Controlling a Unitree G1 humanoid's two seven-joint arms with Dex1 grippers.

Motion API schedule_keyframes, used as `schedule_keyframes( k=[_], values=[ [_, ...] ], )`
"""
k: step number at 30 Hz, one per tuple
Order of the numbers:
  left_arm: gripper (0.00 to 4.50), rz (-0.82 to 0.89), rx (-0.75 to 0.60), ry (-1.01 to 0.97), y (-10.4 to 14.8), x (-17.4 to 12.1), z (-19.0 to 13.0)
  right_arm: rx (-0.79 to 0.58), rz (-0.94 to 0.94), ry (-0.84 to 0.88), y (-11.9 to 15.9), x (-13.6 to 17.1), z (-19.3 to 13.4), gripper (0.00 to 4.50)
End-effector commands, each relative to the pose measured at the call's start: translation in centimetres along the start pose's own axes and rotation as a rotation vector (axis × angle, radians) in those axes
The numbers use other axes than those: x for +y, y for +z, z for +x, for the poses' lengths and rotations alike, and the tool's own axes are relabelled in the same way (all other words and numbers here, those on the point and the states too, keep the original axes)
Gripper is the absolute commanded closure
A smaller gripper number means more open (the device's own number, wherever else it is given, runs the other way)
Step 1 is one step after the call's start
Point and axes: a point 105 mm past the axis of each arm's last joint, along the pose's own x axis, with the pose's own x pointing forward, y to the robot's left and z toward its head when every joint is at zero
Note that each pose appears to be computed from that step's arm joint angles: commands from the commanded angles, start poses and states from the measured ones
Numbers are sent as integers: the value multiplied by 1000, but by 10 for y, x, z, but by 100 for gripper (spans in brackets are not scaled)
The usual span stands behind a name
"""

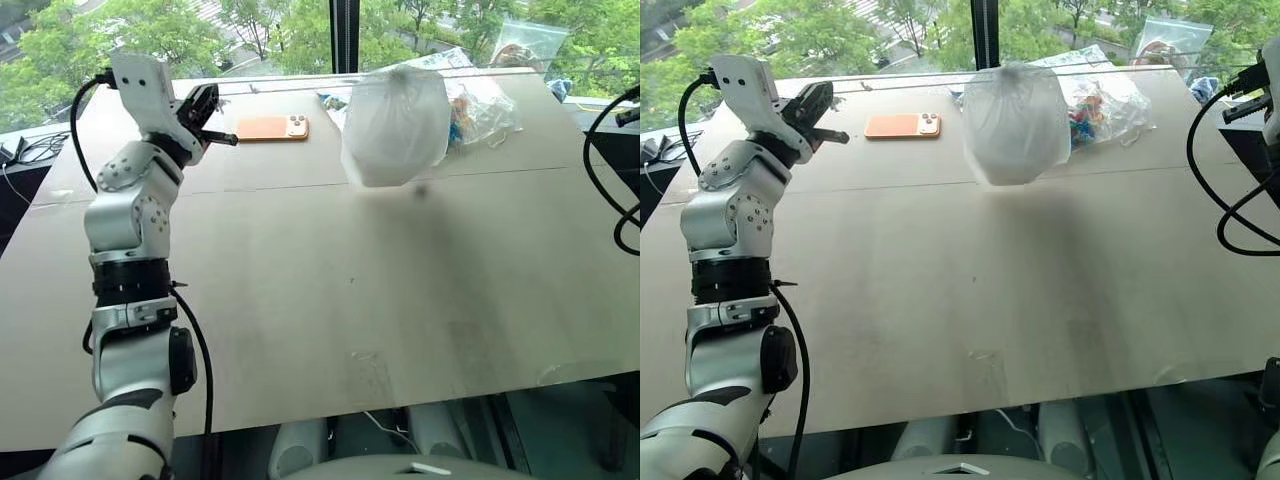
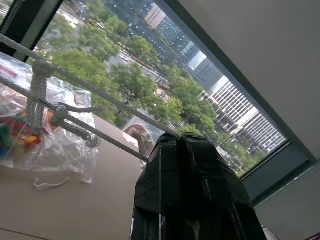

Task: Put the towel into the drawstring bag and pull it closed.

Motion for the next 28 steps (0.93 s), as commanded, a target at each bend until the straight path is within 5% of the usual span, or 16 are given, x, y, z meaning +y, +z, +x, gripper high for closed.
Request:
schedule_keyframes(
  k=[1, 4, 9, 11, 14, 20, 22, 28],
  values=[
    [447, -122, 11, -76, -16, -3, -36, -36, 222, 241, -1, 29, -34, 450],
    [447, -103, 149, -261, -67, -45, -72, -36, 401, 543, 1, 100, -75, 450],
    [447, -91, 290, -274, -119, -54, -110, 99, 477, 766, -23, 178, -125, 450],
    [450, -99, 279, -327, -120, -58, -120, 148, 446, 813, -37, 189, -141, 385],
    [370, -112, 271, -394, -114, -62, -135, 195, 426, 784, -54, 180, -156, 274],
    [101, -60, 291, -462, -102, -64, -165, 210, 412, 744, -63, 142, -189, 3],
    [4, -38, 309, -457, -99, -61, -174, 213, 383, 726, -63, 131, -199, 0],
    [2, -48, 339, -485, -100, -69, -185, 172, 380, 680, -55, 126, -192, 0]
  ],
)
